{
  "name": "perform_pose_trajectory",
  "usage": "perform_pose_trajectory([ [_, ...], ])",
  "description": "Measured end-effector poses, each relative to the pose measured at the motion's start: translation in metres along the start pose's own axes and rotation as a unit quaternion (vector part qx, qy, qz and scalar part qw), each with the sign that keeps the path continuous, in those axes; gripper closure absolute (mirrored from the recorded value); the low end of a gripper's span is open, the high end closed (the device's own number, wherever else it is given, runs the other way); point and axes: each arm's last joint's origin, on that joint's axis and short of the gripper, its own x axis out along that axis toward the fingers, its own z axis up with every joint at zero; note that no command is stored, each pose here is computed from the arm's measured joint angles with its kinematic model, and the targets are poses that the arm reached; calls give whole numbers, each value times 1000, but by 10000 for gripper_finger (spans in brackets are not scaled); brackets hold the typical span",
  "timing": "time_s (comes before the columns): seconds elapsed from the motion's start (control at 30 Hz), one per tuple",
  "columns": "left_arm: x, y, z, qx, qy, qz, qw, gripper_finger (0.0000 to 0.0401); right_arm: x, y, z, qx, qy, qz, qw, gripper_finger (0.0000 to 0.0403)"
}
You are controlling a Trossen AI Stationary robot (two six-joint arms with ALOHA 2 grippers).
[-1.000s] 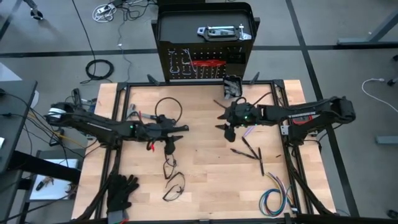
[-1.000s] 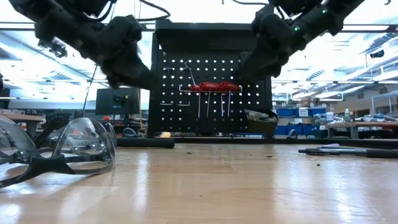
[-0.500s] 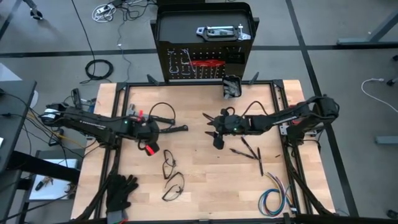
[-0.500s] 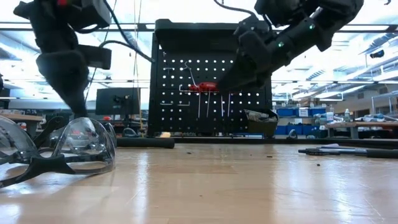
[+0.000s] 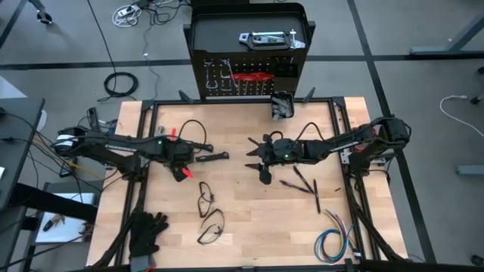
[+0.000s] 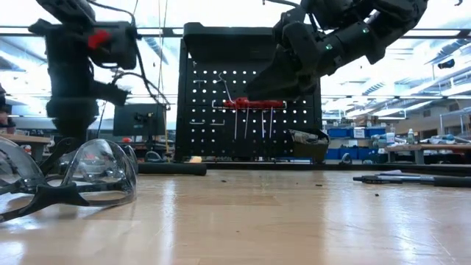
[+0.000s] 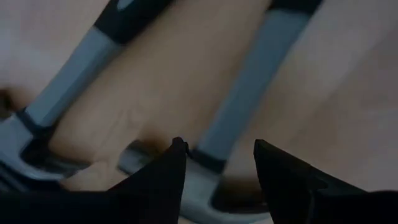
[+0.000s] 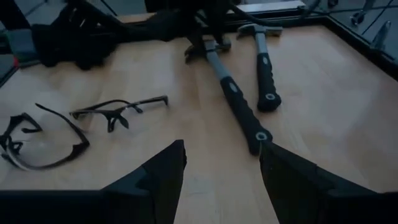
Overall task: Hang tools onto peg board
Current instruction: Move the middle left hammer on the middle right
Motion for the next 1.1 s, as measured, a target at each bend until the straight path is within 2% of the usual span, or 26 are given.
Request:
perform_pose_trajectory([
  [0.37,30,2,16,-28,61,-8,998,223,0,1,3,-13,-13,8,1000,190],
  [0.47,38,-3,19,17,83,-16,996,260,0,1,3,-13,-13,13,1000,190],
  [0.6,37,-9,26,67,91,-14,994,355,0,2,2,-14,-7,13,1000,190],
  [0.77,16,-23,49,116,39,-29,992,360,0,1,0,-29,0,10,1000,190],
  [0.93,-10,-34,69,190,-18,-31,981,366,0,3,-3,-30,17,11,999,190],
  [1.0,-22,-38,80,203,-61,-36,977,385,-1,5,-5,-36,24,5,999,190],
  [1.1,-33,-43,95,208,-119,-57,969,398,-2,15,-6,-78,21,-13,997,190],
])
